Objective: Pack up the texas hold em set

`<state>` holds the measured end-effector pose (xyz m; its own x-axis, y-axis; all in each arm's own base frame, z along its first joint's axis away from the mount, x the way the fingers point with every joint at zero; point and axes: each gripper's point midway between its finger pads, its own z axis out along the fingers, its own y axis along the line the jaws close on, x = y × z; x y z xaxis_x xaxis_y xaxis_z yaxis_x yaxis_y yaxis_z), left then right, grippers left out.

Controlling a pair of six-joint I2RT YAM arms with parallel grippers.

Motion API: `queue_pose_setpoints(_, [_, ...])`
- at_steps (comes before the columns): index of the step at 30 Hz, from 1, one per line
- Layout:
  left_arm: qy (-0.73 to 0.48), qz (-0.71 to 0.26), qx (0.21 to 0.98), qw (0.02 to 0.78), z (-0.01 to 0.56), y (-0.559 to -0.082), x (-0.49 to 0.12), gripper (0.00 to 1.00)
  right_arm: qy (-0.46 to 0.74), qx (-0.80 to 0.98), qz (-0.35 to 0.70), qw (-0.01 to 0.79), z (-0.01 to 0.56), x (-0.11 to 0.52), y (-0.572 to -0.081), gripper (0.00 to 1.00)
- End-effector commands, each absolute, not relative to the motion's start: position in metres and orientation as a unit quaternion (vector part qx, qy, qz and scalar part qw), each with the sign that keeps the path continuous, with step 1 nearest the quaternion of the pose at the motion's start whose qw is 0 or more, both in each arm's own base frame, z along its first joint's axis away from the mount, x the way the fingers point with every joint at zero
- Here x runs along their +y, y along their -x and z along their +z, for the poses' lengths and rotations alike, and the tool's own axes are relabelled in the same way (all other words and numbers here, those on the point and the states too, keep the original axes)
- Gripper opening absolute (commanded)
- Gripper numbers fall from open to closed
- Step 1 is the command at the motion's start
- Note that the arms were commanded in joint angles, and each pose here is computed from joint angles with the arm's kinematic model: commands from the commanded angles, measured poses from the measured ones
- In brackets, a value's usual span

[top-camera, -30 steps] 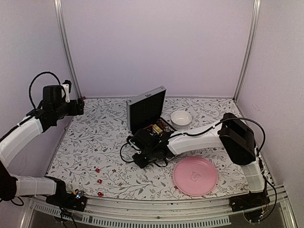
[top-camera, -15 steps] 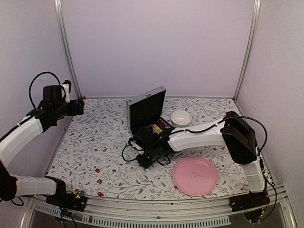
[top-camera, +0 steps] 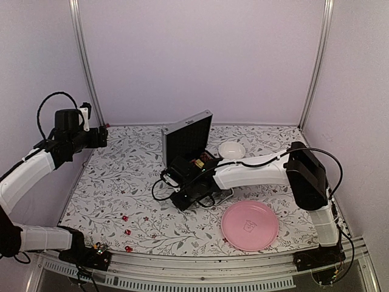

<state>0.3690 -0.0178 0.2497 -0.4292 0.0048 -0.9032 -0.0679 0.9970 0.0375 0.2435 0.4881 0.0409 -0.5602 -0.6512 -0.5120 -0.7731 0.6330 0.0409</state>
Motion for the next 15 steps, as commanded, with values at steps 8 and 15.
queue_pose_setpoints(8, [0.009,0.030,0.844,0.535,0.249,-0.369,-0.023,0.97,0.402,0.883,0.095,0.222,0.021,0.479,-0.251,0.26])
queue_pose_setpoints(15, [0.009,0.029,0.844,0.535,0.248,-0.370,-0.023,0.97,0.405,0.884,0.095,0.215,0.017,0.478,-0.248,0.25])
